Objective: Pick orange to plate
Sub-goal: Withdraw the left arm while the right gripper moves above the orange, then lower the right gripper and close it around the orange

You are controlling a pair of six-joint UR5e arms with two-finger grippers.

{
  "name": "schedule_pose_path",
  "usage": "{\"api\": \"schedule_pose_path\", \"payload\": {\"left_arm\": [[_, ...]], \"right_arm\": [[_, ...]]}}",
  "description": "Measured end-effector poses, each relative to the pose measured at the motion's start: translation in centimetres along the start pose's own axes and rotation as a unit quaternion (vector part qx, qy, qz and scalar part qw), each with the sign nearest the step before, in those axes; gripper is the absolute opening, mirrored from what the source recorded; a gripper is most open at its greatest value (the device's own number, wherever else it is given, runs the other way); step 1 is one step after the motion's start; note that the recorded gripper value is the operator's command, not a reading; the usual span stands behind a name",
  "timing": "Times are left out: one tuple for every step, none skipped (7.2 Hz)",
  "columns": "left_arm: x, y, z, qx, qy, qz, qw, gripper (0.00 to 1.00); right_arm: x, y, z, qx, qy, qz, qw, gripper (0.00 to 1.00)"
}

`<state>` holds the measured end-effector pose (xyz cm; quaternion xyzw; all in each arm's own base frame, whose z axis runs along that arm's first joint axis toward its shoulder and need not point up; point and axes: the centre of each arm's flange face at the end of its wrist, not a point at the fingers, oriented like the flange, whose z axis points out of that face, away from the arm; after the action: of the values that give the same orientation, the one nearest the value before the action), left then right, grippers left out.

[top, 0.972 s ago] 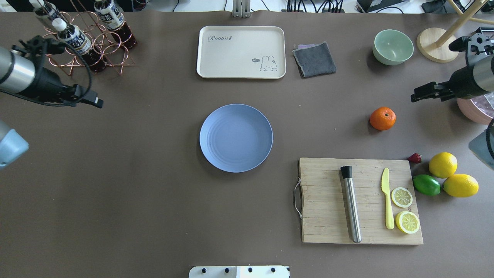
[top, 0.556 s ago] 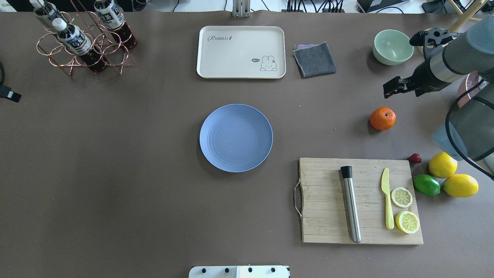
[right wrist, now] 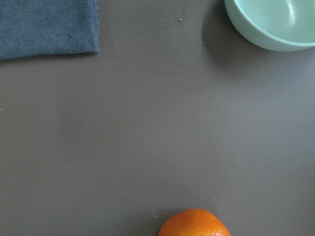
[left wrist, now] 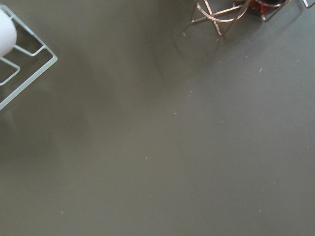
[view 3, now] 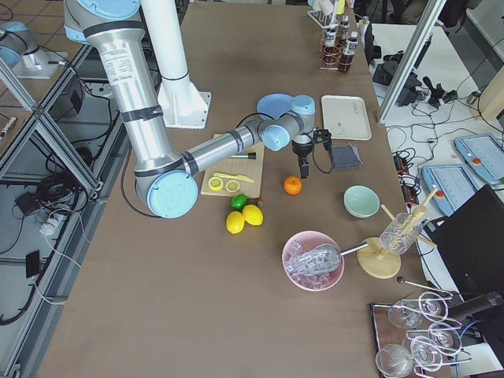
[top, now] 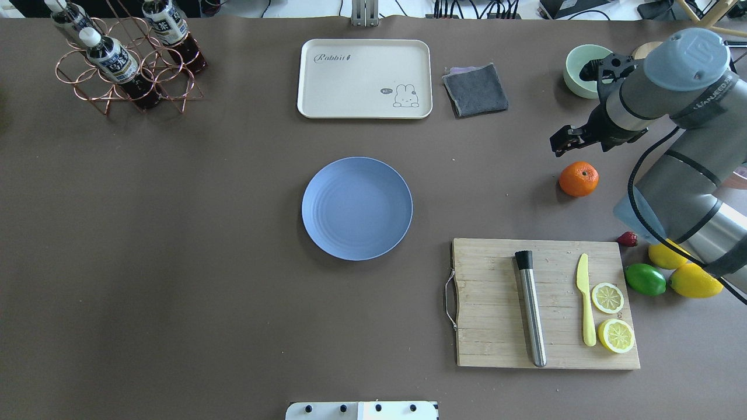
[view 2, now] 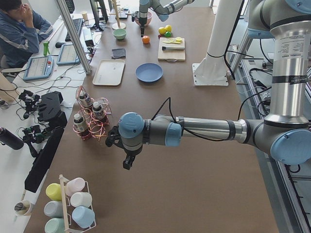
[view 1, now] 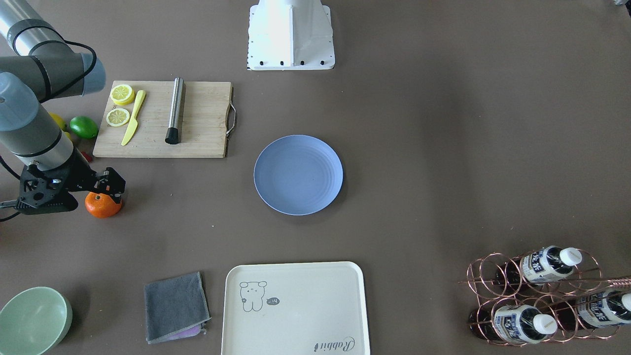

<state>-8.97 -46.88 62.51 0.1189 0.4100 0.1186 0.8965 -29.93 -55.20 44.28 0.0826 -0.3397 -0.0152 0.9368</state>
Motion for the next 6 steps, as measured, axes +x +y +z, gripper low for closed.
{"api": "schedule_pose_path", "payload": {"left_arm": [[-0.7, 1.2, -0.1, 0.008, -0.004, 0.004, 1.0000, 0.98], [-1.0, 2.2, 0.0, 0.011, -0.007, 0.005, 0.9999, 0.98], [-1.0, 2.6, 0.1, 0.012, -0.008, 0.006, 0.9999, 0.98], [-1.0, 2.7, 0.0, 0.012, -0.009, 0.006, 0.9999, 0.98], [-1.0, 2.7, 0.0, 0.012, -0.009, 0.006, 0.9999, 0.98], [-1.0, 2.7, 0.0, 0.013, -0.009, 0.007, 0.9999, 0.98]], "right_arm": [[0.8, 0.4, 0.9, -0.002, 0.007, -0.003, 1.0000, 0.99], [1.5, 0.9, 1.4, 0.001, 0.005, -0.007, 1.0000, 0.99], [2.1, 1.5, 1.9, 0.003, -0.001, -0.008, 1.0000, 0.99], [2.1, 1.8, 2.1, 0.004, -0.005, -0.002, 1.0000, 0.99], [1.7, 2.1, 2.3, 0.003, -0.008, 0.005, 1.0000, 0.99], [1.4, 2.6, 2.8, -0.001, -0.008, 0.008, 0.9999, 0.99]]}}
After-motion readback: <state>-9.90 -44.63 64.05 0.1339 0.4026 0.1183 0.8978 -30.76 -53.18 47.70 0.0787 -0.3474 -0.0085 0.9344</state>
